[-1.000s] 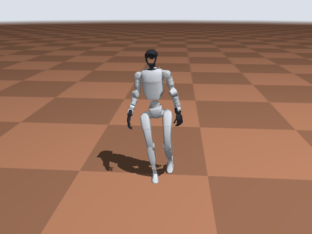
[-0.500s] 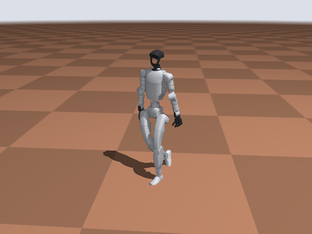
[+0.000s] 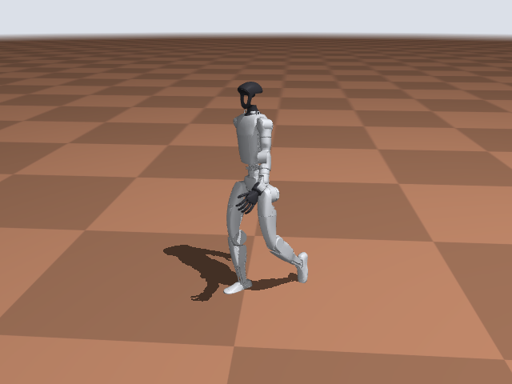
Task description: Walk run
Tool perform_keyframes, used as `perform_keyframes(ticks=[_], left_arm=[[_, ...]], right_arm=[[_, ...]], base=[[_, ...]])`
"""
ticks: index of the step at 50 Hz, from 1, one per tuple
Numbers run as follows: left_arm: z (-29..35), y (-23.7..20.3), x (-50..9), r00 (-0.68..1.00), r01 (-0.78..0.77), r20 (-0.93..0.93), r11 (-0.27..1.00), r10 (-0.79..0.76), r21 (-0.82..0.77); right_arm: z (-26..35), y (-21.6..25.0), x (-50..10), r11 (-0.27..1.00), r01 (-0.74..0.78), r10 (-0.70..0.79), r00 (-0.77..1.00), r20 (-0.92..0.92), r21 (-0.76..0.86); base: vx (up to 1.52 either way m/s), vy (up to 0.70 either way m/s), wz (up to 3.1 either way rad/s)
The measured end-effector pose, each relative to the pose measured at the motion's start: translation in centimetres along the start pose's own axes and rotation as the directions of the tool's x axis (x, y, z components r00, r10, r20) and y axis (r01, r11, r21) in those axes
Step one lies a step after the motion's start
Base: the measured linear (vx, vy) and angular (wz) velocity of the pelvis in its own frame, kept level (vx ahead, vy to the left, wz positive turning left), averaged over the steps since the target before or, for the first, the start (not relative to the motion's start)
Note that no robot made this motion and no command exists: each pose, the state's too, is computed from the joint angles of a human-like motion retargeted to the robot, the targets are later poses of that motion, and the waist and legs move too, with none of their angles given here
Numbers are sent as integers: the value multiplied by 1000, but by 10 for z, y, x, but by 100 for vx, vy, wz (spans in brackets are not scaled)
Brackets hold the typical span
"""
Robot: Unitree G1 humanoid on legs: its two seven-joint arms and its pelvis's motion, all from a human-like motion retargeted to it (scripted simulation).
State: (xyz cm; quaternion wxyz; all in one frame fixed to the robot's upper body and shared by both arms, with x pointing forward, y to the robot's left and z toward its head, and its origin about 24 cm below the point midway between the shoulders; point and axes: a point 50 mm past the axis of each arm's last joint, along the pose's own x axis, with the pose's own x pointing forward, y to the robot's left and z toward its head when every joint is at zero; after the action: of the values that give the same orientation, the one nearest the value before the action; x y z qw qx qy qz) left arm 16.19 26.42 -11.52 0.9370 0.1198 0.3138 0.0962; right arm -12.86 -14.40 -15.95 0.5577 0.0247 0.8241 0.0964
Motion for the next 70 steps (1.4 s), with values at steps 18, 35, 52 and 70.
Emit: perform_keyframes(ticks=[18, 35, 52, 70], left_arm=[[-97, -82, -123, 987, -46, -152, 995, 60, 92], [172, -51, -24, 625, 99, 779, 995, -49, -17], [38, -71, -73, 841, 160, 517, 986, -160, 44], [96, -26, -53, 729, 107, 685, 990, -18, -88]], right_arm=[[262, -117, -255, 621, 737, -239, -144, 960, 266], [127, -80, -105, 894, 441, -238, 329, 914, 74], [204, -56, -207, 907, 212, -305, -260, 916, 363], [185, -26, -181, 886, 407, -168, -163, 972, 221]], base=[[114, -16, -163], [144, -27, 70], [146, -54, -22], [156, -45, -85]])
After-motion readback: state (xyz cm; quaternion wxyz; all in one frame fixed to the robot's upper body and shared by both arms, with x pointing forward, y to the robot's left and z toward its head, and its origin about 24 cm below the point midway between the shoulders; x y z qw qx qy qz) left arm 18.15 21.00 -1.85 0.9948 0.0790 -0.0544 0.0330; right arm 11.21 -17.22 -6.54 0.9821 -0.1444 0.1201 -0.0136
